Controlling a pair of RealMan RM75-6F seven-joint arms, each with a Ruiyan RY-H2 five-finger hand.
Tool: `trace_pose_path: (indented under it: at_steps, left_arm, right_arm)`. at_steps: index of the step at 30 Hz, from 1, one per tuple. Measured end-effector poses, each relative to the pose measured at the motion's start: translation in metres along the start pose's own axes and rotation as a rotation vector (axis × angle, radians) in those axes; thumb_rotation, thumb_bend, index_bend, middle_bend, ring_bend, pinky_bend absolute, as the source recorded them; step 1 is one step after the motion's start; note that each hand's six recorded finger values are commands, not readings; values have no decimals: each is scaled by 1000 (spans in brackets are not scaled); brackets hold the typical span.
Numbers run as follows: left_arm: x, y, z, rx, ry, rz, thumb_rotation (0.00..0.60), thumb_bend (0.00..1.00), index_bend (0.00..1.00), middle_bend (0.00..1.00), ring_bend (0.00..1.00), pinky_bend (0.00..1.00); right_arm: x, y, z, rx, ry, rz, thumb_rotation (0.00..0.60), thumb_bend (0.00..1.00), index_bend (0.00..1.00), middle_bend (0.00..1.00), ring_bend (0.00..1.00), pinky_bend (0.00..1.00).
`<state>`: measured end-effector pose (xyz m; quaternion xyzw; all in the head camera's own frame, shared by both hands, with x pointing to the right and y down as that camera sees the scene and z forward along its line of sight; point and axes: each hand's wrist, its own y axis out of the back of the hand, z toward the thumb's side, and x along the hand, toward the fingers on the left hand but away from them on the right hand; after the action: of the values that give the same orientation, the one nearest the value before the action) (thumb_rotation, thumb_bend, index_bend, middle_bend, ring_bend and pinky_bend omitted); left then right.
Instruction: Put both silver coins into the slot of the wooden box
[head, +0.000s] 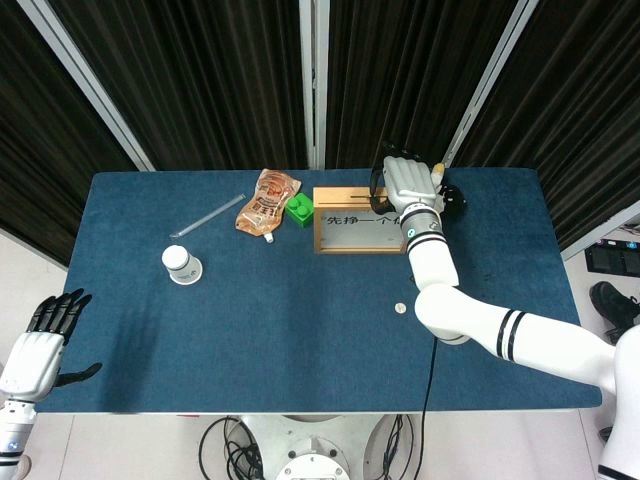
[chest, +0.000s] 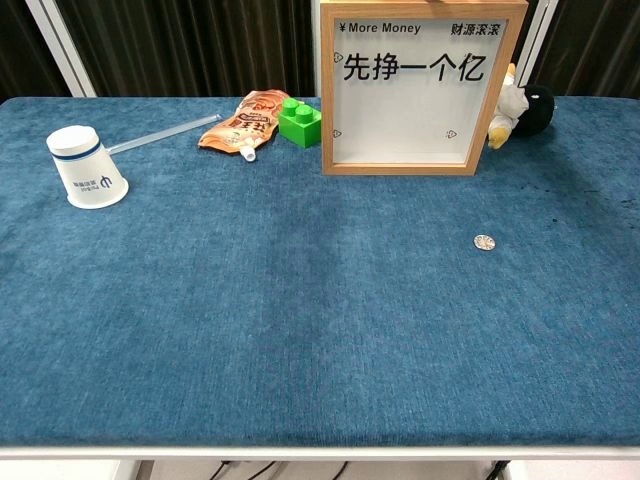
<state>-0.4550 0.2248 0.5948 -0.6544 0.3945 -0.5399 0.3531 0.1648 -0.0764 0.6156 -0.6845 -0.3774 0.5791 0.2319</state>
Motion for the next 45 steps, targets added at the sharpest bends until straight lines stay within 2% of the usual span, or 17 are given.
trace_pose_path:
  at_steps: [10,14,16,23,29,34,45]
  left_arm:
    - [0,1,0,1,0,3,600,0,28,6,0,0]
    - [-1,2,-1,-1,4,5,600,0,28,6,0,0]
    - [-1,2,-2,-2,5,6,600,0,28,6,0,0]
    - [-1,3,-1,-1,4,5,600,0,29,6,0,0]
    - [-2,3,-2,-2,6,8,600,0,28,6,0,0]
    - [-1,3,-1,0,3,7,600,0,28,6,0,0]
    - [0,4,1,4,2,9,600,0,28,6,0,0]
  right_arm:
    - [-2,-3,-2,-1,-9,10,600,374,751,0,0,0]
    - [-3,-5,-2,0,-9,13,600,373,719,0,0,0]
    - [-3,-6,-2,1,-8,15,600,373,640,0,0,0]
    - [-3,-9,-1,4,10,43,600,372,248,0,0,0]
    - [-3,-7,0,-1,39,48,600,372,96,0,0,0]
    - [-1,-5,2,-8,69,38,600,372,57,0,0,0]
    - [9,6,3,-45,139,3,600,367,48,0,0,0]
